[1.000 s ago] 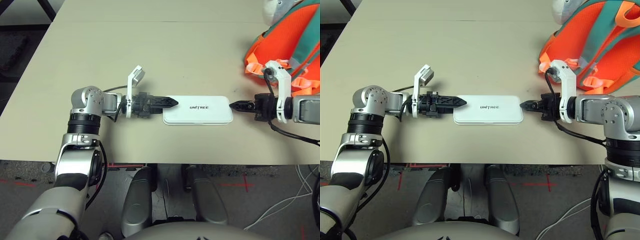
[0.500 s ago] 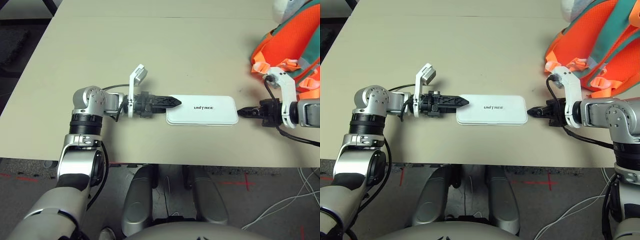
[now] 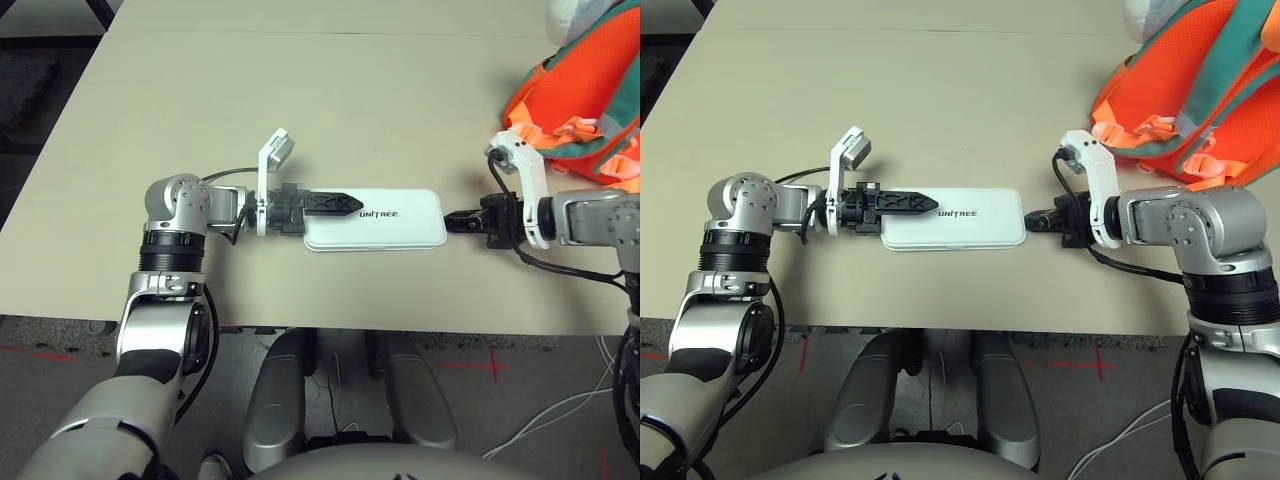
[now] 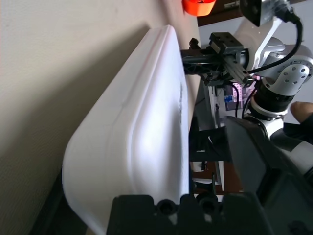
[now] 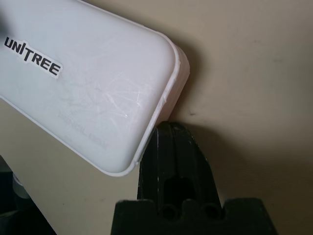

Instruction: Put the pencil case into the backpack and zip it.

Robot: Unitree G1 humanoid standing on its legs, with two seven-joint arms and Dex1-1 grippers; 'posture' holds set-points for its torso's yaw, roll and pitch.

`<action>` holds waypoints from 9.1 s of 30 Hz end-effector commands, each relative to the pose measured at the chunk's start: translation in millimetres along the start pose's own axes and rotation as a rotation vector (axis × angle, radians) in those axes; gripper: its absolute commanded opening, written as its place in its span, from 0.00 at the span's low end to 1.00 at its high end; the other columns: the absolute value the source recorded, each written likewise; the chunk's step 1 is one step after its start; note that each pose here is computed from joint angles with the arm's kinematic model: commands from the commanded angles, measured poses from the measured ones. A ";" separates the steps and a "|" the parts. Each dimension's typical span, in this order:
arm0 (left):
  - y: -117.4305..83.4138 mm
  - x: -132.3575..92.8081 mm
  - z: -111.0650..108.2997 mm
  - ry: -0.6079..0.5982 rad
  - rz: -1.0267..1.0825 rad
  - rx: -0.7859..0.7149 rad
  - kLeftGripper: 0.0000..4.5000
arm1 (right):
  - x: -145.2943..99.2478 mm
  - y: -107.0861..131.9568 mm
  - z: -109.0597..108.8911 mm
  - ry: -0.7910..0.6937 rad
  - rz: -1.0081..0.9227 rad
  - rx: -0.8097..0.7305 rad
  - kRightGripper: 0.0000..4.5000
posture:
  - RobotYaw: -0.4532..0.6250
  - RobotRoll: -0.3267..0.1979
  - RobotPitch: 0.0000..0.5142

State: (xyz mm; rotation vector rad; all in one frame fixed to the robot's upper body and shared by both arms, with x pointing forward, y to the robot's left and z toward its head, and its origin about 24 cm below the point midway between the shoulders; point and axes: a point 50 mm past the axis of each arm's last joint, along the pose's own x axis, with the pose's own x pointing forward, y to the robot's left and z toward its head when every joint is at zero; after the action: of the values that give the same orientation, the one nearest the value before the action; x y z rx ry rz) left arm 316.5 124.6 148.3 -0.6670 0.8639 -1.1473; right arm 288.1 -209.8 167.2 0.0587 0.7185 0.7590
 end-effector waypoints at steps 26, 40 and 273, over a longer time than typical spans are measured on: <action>16.7 -21.6 14.1 -0.015 0.095 0.020 0.28 | -97.3 28.7 47.6 -0.698 -0.793 -0.181 1.00 | 0.28 0.62 0.53; 15.9 -19.4 21.1 -0.029 0.086 0.037 0.28 | -107.0 8.2 61.5 -0.809 -1.030 -0.233 1.00 | 0.32 0.62 0.52; -129.5 22.5 143.2 0.077 -0.007 1.196 0.00 | -101.8 36.1 26.7 -0.466 0.082 -0.130 0.03 | 0.33 0.62 0.48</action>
State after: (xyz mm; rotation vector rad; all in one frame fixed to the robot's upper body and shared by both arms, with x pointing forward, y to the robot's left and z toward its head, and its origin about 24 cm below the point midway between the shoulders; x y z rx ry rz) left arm 379.1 70.1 325.7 0.3567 0.1137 -1.4388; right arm 234.4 -249.6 262.5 0.1519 0.1904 0.8033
